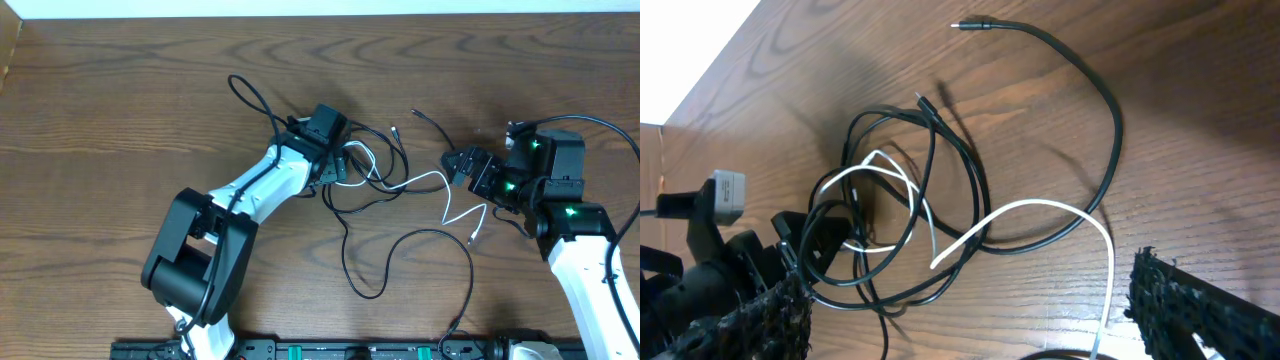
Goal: Untangle cables
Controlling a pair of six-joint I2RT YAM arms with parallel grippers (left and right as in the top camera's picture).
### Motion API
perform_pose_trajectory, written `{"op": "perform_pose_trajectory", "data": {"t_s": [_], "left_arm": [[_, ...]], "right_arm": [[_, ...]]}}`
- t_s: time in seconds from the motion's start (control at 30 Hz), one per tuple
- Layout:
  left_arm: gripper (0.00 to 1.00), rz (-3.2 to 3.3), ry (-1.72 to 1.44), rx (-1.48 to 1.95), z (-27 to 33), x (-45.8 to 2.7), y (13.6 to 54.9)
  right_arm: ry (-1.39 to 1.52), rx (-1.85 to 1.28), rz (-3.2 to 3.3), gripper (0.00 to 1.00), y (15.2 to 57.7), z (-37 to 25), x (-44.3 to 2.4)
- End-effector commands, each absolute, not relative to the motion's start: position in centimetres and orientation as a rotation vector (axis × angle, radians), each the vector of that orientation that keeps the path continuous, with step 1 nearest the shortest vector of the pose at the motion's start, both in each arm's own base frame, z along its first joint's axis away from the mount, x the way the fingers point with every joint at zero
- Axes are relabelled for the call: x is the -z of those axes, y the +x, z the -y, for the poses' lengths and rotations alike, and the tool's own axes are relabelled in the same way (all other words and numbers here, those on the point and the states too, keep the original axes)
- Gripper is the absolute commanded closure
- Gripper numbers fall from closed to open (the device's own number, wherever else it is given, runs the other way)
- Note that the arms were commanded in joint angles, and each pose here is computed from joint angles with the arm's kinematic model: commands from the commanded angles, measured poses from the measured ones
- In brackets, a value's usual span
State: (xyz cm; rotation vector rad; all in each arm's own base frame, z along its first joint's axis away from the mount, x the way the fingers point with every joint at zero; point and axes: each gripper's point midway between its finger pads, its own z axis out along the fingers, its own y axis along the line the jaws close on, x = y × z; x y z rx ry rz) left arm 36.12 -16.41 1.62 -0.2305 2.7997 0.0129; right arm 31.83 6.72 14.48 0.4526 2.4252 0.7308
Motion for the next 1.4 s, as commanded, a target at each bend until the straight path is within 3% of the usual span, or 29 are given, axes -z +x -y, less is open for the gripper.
{"op": "perform_pose_trajectory", "data": {"t_s": [0.0, 0.6, 0.67, 0.8, 0.83, 1.1, 1.37], "left_arm": [[0.02, -2.743, -0.233, -0.171, 14.8, -1.8, 36.6], [0.03, -2.72, -0.23, -0.315, 12.9, -2.1, 36.3], [0.22, -2.72, -0.23, -0.316, 12.9, -2.0, 36.3], [0.86, -2.72, -0.23, -0.317, 12.9, -2.0, 36.3], [0.92, -2.721, -0.23, -0.318, 12.9, -2.0, 36.3], [0.92, -2.637, -0.225, -0.55, 9.9, -3.3, 36.3], [0.93, -2.423, -0.096, -0.93, 5.7, -8.1, 37.1]], "right_arm": [[0.443, -0.727, -2.434, 0.01, 31.8, -6.9, -14.3], [0.447, -0.726, -2.44, 0.01, 31.7, -6.9, -14.2], [0.447, -0.726, -2.44, 0.01, 31.7, -6.9, -14.2], [0.447, -0.726, -2.44, 0.01, 31.7, -6.9, -14.2], [0.447, -0.726, -2.44, 0.01, 31.7, -6.9, -14.2], [0.447, -0.726, -2.439, 0.01, 31.7, -6.9, -14.2], [0.447, -0.727, -2.439, 0.01, 31.8, -6.9, -14.2]]}}
